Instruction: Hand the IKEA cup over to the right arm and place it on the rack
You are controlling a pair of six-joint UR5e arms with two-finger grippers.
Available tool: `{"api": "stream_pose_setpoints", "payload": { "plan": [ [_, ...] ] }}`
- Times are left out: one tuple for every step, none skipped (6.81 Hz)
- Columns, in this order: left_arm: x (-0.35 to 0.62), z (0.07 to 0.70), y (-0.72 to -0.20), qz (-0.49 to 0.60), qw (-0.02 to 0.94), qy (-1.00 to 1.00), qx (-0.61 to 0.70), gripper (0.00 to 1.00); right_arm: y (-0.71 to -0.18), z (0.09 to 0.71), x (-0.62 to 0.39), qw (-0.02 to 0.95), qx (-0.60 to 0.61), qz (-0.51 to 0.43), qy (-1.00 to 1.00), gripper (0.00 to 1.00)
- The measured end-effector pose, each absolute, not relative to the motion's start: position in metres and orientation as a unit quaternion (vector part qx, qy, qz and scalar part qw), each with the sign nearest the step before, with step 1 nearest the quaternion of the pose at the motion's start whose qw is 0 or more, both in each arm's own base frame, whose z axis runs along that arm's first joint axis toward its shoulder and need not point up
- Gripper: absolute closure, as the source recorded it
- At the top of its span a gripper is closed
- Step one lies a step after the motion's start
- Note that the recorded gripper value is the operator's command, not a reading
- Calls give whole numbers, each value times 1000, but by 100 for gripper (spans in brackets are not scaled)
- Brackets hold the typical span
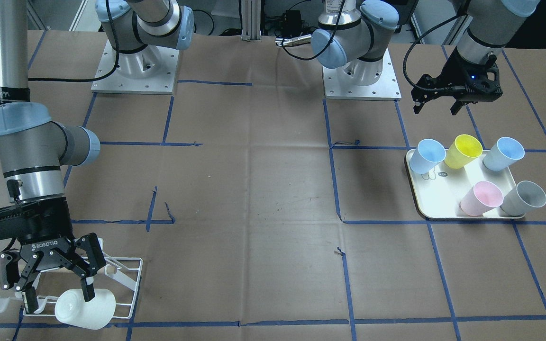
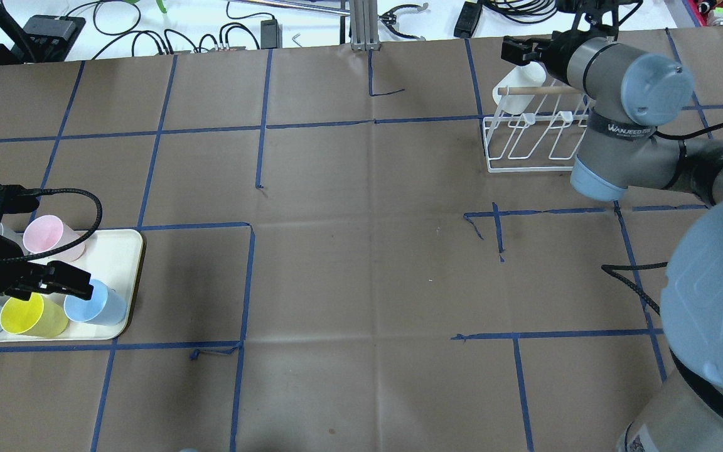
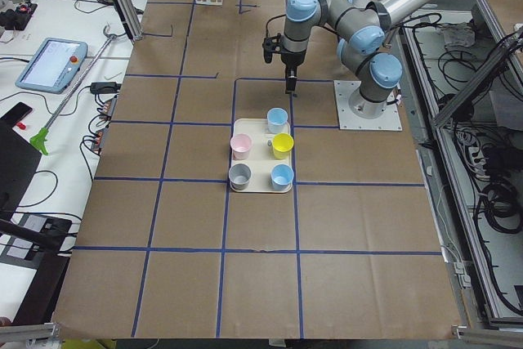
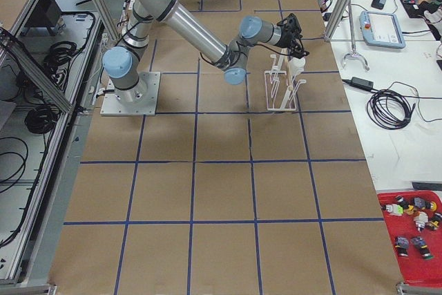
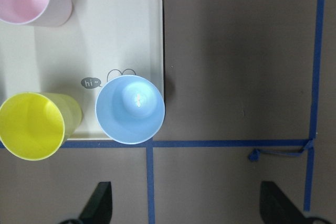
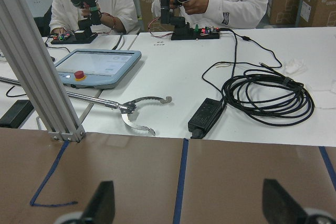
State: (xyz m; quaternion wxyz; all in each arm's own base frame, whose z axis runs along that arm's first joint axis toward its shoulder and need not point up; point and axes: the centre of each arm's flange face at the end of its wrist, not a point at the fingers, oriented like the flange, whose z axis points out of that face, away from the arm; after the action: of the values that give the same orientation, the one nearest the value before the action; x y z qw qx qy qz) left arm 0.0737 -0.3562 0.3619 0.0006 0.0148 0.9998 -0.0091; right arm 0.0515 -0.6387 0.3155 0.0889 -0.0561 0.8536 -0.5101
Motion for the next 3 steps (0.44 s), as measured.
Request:
{"api": "stream_pose_setpoints", "payload": {
  "plan": [
    [79, 349, -364, 0, -6, 1000, 20, 1, -632, 339, 55, 87, -60, -524, 845, 0],
    [86, 334, -374, 9, -13, 1000, 22, 1, -626, 356, 64, 90, -65, -531, 840, 0],
    [93, 316, -385, 14, -17, 999, 23, 1, -621, 365, 81, 108, -59, -527, 841, 0]
  ]
}}
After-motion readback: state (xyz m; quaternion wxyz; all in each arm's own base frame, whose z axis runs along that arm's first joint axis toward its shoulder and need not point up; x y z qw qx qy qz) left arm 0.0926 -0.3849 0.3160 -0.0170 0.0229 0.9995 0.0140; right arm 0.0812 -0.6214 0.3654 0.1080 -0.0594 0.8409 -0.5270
